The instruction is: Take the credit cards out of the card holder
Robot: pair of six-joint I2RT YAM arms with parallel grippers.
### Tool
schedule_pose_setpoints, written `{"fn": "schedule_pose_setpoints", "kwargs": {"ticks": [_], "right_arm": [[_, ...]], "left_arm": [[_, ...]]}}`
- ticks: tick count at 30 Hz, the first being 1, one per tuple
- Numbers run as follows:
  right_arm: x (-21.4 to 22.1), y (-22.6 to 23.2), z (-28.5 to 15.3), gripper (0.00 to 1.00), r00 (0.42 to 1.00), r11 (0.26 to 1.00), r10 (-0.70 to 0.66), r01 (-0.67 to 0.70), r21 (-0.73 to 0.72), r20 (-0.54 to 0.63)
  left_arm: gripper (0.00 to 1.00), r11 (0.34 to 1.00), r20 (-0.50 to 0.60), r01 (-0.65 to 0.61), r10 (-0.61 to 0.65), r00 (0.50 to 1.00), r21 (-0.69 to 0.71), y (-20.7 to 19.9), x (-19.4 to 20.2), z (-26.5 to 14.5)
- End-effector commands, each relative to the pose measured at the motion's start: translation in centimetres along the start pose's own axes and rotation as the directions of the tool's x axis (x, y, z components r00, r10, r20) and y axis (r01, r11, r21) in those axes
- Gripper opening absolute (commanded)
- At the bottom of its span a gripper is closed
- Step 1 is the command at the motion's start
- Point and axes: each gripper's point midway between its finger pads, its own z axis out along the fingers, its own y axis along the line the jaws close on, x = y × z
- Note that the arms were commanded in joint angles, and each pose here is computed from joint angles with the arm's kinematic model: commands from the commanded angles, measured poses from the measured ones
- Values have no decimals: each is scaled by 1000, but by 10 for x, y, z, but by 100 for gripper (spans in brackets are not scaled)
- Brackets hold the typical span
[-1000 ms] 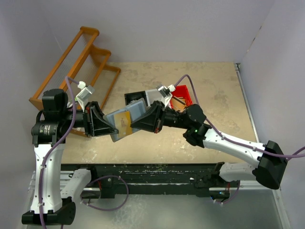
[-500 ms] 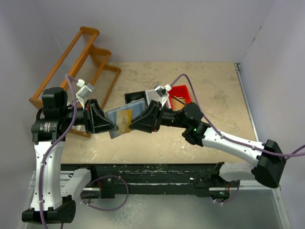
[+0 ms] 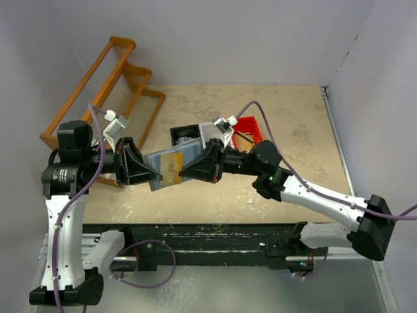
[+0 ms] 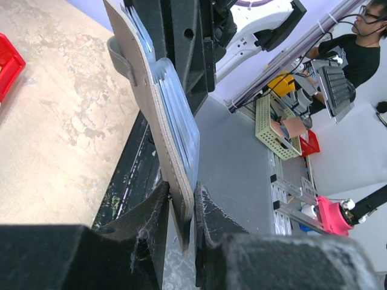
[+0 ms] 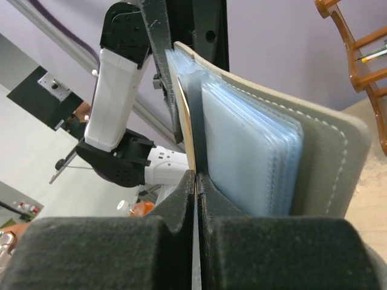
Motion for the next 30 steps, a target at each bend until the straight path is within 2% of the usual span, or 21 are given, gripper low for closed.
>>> {"fn": "schedule_pose_setpoints", "kwargs": {"ticks": [1,11,16,19,24,27,30], "right_arm": [[-23,35,-3,0,995,995,-88,90,-49,51],[-24,7,-24,0,996,993,-88,87,85,11],[-19,-34,-37,0,998,971,-55,60,233,-27],[-20,-65,-54,0,999,944,-16,28,330,-38],[-32,-113,-100,0,999,867,35,-25,497,-10],[-40,-136,-130,0,999,810,43,-48,585,21],[-44,-166,-167,0,997,694,60,-70,717,40]], "left_arm": [[0,995,-3,-93,93,996,22,-6,-6,0],[0,991,-32,-101,99,995,-90,17,-2,-1],[0,983,-46,-97,91,995,-154,33,0,-3],[0,963,-70,-106,92,993,-248,54,2,-7],[0,901,-132,-114,64,989,-418,99,15,-20],[0,872,-128,-89,31,991,-482,119,19,-25],[0,865,-133,-88,25,991,-495,130,18,-25]]}}
